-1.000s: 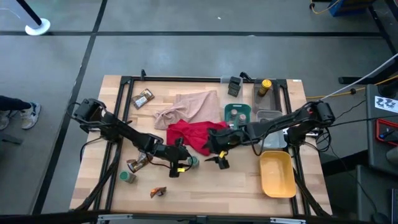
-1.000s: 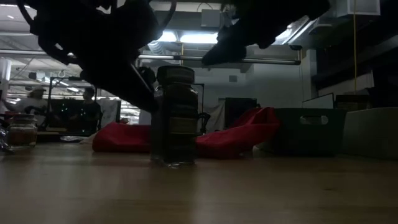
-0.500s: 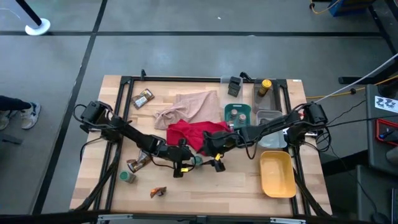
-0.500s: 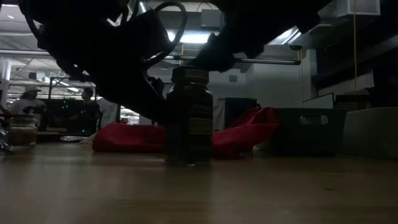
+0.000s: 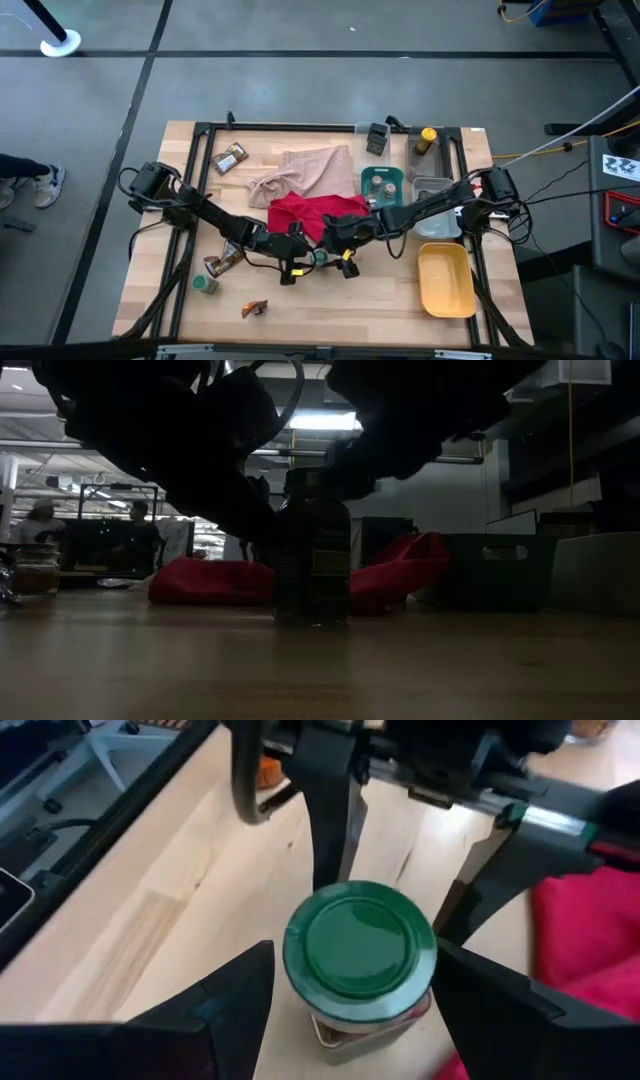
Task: Sort spices by type
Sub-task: Put the right dark green seasoning bottle into the yellow bin
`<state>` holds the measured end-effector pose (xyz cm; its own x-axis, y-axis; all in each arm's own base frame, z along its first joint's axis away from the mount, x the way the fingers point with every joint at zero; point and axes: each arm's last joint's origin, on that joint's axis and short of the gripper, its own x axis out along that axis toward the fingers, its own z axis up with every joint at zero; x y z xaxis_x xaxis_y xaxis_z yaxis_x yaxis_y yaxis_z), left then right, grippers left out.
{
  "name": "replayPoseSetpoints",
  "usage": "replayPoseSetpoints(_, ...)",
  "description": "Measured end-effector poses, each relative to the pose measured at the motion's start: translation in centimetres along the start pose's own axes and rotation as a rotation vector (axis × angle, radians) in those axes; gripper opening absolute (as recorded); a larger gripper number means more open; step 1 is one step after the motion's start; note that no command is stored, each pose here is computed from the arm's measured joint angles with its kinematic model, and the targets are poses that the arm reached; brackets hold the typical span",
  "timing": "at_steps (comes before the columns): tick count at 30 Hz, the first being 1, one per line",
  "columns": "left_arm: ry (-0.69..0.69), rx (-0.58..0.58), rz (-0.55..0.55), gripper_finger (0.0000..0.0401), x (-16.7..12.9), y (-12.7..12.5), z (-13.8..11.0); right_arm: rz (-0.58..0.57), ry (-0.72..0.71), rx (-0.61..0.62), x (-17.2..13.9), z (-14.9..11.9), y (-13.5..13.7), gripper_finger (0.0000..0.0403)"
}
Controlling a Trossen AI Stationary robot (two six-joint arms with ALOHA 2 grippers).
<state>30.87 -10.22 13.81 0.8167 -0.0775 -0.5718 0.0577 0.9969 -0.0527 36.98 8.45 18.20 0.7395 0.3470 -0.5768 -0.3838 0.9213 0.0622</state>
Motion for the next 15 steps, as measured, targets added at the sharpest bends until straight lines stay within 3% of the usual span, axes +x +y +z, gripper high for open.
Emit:
replayPoseSetpoints(6, 0.001, 0.004, 0.0, 0.0196, 0.0, 0.0, -0.01, -0.002, 0.01, 0.002, 0.43, -0.35, -0.08, 0.0256)
replayPoseSetpoints(15, 0.001, 0.004, 0.0, 0.0196, -0.01, -0.01, -0.01, -0.011, -0.018, -0.004, 0.43, -0.08, -0.11, 0.0204)
